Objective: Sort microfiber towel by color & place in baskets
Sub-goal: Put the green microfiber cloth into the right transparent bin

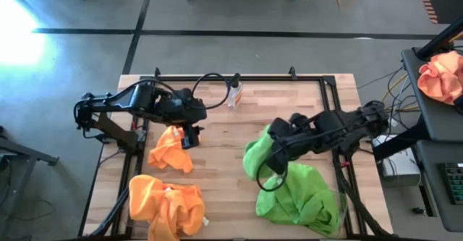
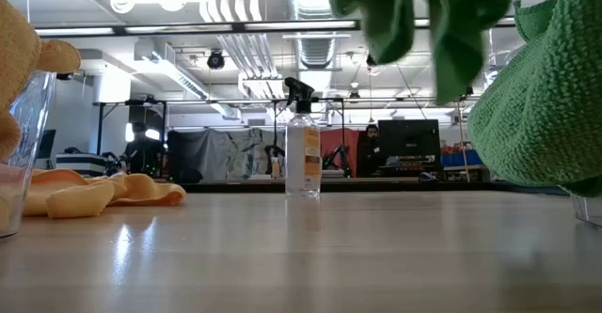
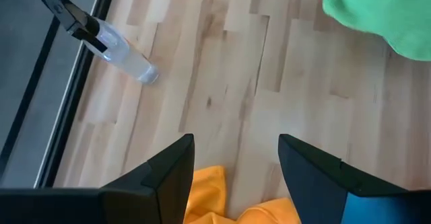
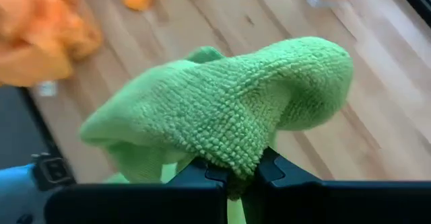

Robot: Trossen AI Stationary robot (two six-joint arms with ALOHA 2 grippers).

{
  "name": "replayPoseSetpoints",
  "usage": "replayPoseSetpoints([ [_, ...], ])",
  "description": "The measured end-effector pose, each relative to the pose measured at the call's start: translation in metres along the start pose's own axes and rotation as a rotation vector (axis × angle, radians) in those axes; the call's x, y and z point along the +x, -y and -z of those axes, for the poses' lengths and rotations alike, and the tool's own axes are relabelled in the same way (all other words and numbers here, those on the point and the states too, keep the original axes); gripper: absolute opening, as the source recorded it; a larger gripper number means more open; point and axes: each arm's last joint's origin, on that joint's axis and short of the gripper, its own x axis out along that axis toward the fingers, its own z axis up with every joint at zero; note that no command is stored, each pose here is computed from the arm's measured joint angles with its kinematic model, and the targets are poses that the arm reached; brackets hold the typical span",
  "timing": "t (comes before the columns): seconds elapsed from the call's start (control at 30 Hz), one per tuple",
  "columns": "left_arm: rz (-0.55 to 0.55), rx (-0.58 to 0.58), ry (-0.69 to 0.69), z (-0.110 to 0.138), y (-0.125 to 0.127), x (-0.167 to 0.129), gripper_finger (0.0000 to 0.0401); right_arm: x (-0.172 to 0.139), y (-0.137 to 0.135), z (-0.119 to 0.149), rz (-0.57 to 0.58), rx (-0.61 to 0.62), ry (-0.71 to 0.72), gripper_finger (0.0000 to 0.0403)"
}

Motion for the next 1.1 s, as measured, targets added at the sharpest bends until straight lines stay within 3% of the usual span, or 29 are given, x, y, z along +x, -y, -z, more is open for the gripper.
replayPoseSetpoints([
  [0.07,-0.007,-0.001,0.000,0.000,0.000,0.000,0.0198,0.001,-0.002,0.005,0.010,0.029,-0.023,0.0009],
  [0.37,-0.084,-0.015,0.013,0.000,-0.003,0.000,0.0198,-0.002,-0.019,0.031,-0.141,0.079,-0.265,0.0009],
  [0.63,-0.088,-0.037,0.016,0.000,-0.003,0.000,0.0198,0.001,-0.032,0.055,-0.202,0.102,-0.484,0.0009],
  [0.97,-0.112,-0.086,0.026,0.000,-0.004,0.000,0.0196,0.002,-0.054,0.114,-0.173,0.091,-0.824,0.0009],
  [1.1,-0.112,-0.107,0.027,0.000,-0.004,0.000,0.0196,0.003,-0.059,0.136,-0.127,0.070,-0.881,0.0009],
])
